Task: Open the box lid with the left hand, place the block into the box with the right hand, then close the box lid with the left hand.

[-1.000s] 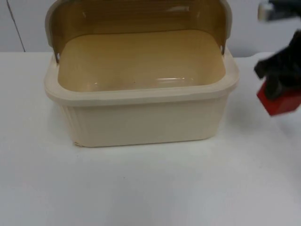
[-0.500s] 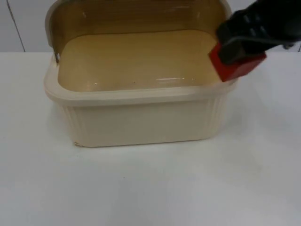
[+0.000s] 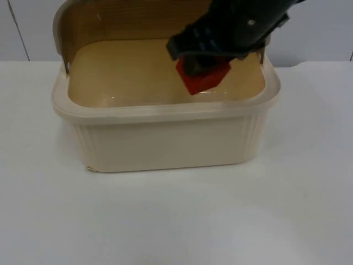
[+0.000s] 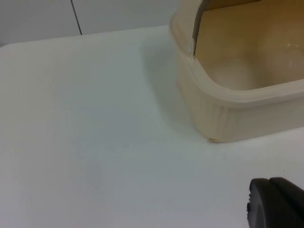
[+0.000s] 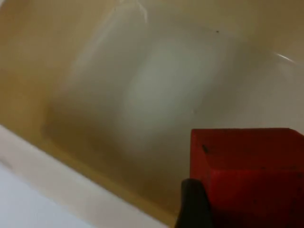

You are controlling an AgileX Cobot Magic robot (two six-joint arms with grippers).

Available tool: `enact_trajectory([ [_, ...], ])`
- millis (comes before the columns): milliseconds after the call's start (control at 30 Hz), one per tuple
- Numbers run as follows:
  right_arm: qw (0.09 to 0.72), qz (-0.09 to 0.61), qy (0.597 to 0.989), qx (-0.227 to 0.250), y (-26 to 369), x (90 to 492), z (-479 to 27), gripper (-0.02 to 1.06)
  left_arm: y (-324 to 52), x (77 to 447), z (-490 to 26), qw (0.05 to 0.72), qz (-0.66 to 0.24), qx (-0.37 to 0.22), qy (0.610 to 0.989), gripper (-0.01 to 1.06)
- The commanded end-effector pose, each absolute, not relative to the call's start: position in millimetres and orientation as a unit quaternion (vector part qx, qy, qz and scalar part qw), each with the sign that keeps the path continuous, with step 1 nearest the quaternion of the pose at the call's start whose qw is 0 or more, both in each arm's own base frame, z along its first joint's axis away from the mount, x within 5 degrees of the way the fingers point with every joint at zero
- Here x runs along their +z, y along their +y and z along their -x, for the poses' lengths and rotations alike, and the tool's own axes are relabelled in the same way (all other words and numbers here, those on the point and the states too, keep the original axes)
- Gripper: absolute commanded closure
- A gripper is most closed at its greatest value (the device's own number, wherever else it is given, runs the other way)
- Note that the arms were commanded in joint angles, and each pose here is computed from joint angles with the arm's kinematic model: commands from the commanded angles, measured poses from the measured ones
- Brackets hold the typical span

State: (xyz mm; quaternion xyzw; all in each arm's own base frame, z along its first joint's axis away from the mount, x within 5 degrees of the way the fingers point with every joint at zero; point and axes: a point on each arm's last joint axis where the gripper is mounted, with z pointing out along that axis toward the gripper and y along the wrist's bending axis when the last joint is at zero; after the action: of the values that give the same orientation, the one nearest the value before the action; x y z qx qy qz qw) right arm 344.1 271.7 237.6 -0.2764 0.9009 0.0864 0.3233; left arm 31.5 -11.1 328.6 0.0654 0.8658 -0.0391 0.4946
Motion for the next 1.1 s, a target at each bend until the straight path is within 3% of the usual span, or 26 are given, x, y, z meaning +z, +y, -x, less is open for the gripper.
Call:
enact_trajectory([
  [0, 0.34, 0.286, 0.891, 0.089, 281.0, 234.3, -349.2, 1.05, -11.3, 327.1, -31.3, 0.492, -0.062, -0.042, 0.867, 1.05],
  [300, 0.381, 0.303, 0.868, 0.101, 293.3, 219.2, -359.8, 1.05, -11.5, 326.6, -31.0, 0.489, -0.062, -0.043, 0.869, 1.05],
  [1067, 0.383, 0.312, 0.864, 0.094, 298.3, 188.4, -369.9, 1.05, -11.3, 325.3, -30.2, 0.482, -0.064, -0.041, 0.873, 1.05],
])
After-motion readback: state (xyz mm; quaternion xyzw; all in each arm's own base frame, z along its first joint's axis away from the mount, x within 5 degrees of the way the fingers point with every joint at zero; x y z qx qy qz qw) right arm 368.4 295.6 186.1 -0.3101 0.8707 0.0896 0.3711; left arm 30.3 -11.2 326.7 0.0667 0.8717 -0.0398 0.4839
